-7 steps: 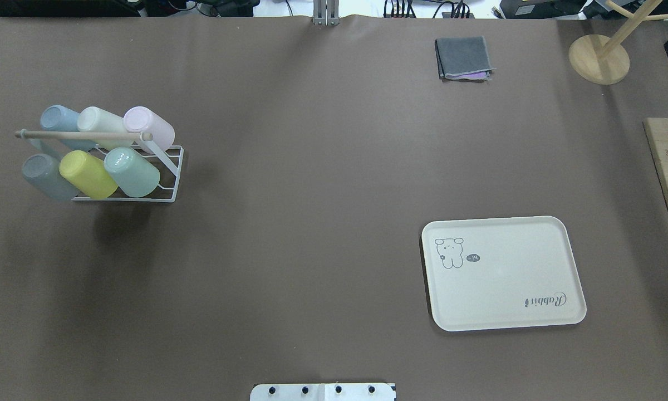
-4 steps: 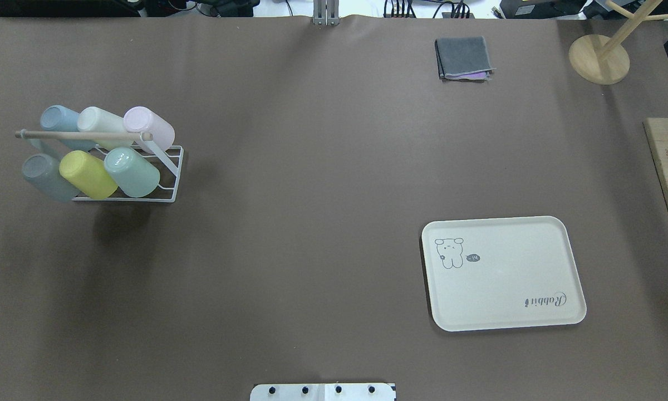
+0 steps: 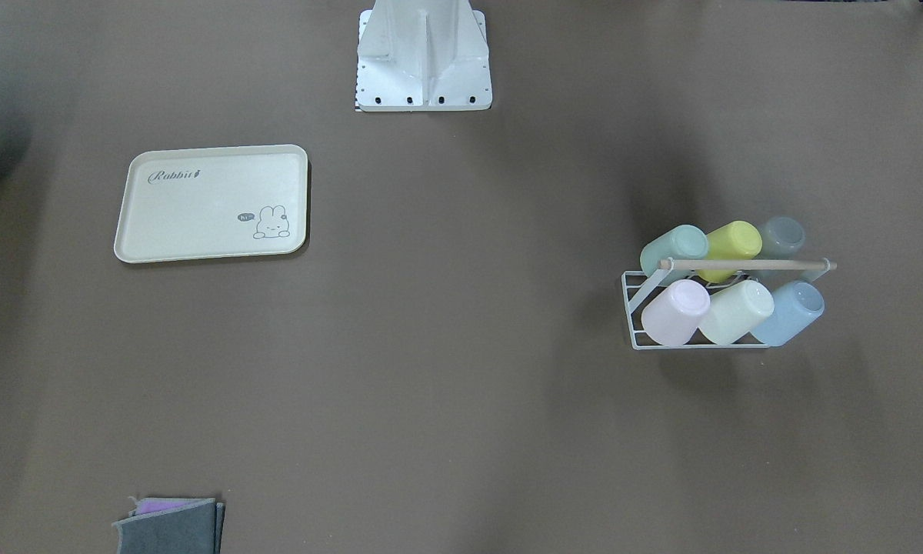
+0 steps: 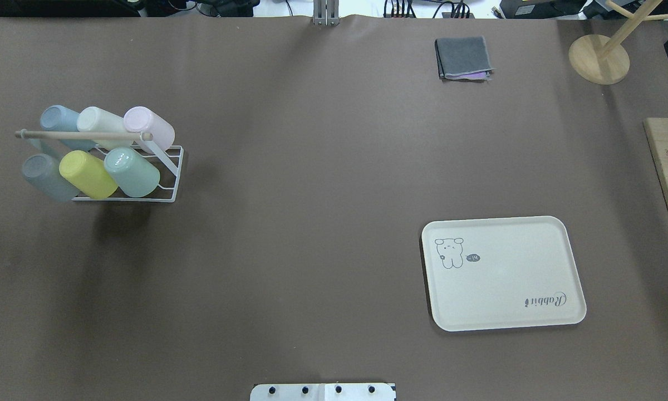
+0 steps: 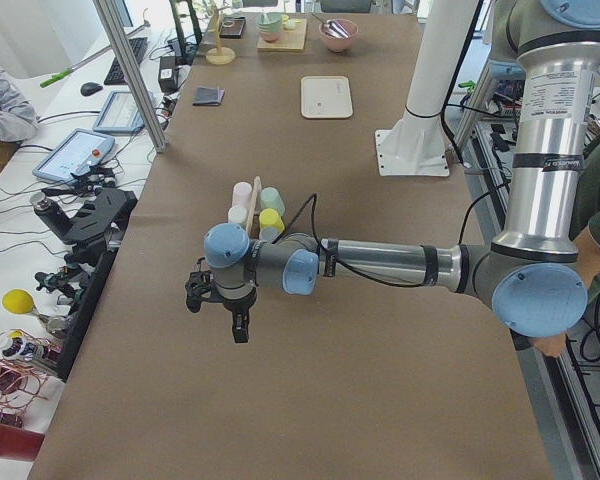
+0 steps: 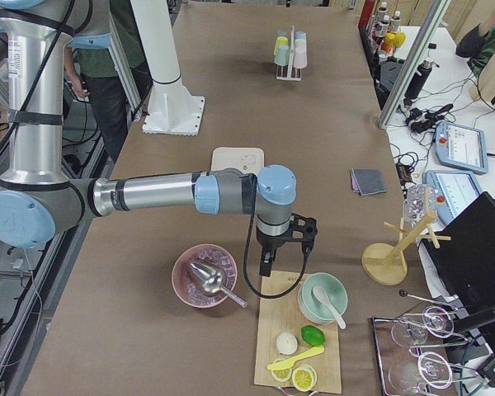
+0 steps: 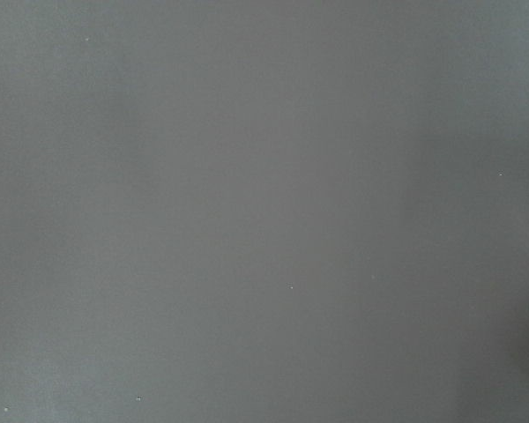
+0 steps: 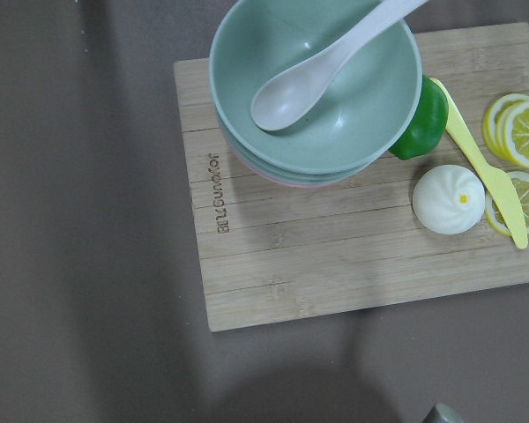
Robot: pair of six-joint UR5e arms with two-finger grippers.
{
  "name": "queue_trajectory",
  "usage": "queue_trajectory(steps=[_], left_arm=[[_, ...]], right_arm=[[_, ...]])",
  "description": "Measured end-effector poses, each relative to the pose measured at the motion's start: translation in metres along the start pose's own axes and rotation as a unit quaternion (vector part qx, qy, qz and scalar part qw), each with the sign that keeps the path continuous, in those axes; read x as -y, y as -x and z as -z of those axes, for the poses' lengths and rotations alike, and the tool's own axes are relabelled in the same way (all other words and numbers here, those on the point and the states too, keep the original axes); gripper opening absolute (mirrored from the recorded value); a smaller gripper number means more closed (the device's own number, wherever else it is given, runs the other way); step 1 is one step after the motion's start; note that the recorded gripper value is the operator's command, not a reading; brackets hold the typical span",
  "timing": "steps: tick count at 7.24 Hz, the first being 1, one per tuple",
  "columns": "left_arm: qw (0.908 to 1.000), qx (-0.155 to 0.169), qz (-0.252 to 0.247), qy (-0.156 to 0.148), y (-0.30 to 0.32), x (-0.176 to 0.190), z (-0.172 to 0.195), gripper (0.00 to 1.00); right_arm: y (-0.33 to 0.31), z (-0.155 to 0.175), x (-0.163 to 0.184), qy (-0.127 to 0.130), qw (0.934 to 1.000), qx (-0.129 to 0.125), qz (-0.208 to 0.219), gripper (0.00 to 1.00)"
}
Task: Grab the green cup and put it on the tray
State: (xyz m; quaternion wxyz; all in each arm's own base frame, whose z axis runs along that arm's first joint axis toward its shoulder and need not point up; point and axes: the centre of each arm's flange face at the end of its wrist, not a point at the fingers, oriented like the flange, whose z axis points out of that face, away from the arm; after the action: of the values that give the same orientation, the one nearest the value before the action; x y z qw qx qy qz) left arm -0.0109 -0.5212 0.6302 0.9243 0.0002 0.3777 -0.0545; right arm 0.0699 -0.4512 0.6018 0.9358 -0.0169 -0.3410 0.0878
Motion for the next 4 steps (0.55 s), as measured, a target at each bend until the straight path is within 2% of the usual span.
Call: queue_trajectory(steps=[4], left_arm=[[0.9997,0.023,-0.005,-0.009,-0.002,-0.0024,0.0033,0.98]], right_arm=[[-0.0039,-0.0073,-0.0021,0.011,0.9998,0.012,-0.011,1.0]])
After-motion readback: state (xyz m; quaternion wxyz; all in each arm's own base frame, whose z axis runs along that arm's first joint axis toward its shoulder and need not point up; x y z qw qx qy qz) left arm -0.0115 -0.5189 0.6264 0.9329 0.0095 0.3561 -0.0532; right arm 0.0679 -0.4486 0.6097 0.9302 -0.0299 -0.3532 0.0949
